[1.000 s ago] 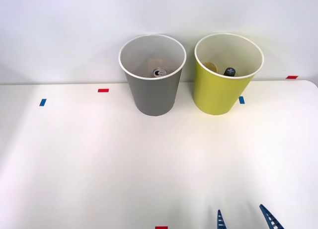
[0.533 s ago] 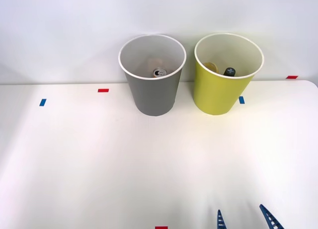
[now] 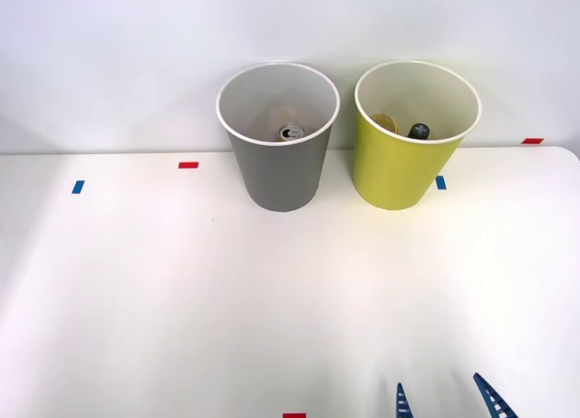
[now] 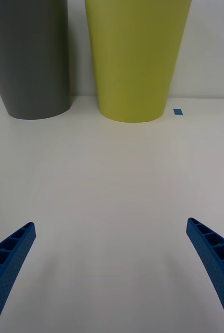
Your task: Put cans in the gray bin, plastic bottles in the light green bin
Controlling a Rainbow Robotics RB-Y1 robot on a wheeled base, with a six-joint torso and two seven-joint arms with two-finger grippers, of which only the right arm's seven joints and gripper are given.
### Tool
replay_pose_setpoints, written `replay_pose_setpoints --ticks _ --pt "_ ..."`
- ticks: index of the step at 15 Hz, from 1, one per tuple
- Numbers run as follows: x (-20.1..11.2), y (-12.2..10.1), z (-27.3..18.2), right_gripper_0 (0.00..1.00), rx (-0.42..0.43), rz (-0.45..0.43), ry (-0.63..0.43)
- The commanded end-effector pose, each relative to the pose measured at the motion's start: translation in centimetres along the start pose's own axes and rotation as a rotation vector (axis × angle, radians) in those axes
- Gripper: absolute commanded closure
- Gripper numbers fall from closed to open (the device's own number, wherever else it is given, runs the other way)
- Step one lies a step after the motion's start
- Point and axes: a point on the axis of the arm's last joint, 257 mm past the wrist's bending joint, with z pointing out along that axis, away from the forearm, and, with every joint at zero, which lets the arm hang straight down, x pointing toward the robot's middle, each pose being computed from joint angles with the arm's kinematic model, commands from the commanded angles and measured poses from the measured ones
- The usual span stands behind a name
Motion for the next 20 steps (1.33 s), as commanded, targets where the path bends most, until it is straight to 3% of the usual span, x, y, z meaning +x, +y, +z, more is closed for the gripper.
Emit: replay_pose_setpoints --ticks 1,20 --pt "0.0 0.0 0.0 0.0 0.0 0.0 0.0" --pt "0.0 0.0 0.0 0.0 0.0 0.0 0.0"
